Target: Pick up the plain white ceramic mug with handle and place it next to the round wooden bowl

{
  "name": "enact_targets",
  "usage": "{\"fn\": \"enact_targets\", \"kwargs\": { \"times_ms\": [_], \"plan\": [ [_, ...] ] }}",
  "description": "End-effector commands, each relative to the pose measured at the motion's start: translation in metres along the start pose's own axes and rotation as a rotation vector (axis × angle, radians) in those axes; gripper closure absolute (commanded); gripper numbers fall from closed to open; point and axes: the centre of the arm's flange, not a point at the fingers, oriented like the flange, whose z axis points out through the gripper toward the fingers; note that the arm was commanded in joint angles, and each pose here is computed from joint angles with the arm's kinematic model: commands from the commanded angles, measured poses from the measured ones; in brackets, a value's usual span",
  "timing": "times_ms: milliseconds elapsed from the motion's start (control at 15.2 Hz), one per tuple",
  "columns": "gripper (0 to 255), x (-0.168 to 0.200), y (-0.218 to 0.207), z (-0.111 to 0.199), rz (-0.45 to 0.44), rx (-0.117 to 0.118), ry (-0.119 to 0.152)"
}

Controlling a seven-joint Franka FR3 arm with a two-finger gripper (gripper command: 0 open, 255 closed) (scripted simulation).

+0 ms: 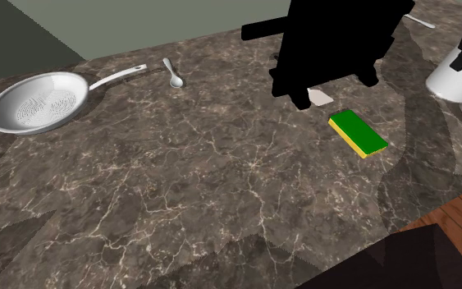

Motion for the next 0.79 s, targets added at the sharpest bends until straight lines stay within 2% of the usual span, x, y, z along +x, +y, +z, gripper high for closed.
{"fn": "enact_targets", "kwargs": {
  "times_ms": [0, 726],
  "plan": [
    [255, 0.0, 0.001, 0.01, 0.0, -0.001, 0.001],
    [255, -0.002, 0.001, 0.069, 0.0, -0.001, 0.001]
  ]
}}
